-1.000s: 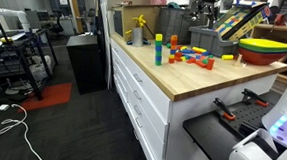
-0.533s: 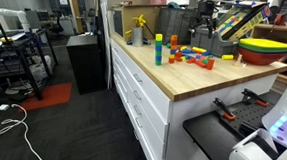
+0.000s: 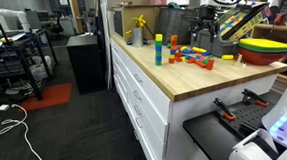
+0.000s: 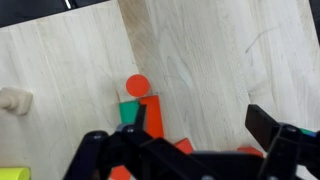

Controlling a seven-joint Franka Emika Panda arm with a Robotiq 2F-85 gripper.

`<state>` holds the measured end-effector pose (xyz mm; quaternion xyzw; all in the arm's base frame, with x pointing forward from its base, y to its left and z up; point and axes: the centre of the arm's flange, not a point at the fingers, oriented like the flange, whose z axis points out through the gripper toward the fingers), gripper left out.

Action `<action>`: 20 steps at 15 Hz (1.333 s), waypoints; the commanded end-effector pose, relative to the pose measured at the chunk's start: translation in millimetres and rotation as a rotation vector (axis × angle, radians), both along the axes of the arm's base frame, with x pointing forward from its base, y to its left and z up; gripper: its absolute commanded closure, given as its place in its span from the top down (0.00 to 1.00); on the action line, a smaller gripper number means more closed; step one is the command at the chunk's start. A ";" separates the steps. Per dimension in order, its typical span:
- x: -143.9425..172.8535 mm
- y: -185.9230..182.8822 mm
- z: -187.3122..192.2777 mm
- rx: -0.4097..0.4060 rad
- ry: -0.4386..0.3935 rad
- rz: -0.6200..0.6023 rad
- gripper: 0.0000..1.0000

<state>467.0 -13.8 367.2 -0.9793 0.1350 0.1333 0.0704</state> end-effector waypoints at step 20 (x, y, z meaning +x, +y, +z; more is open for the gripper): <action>-68.5 -95.5 -79.0 -0.023 -0.430 -0.260 1.00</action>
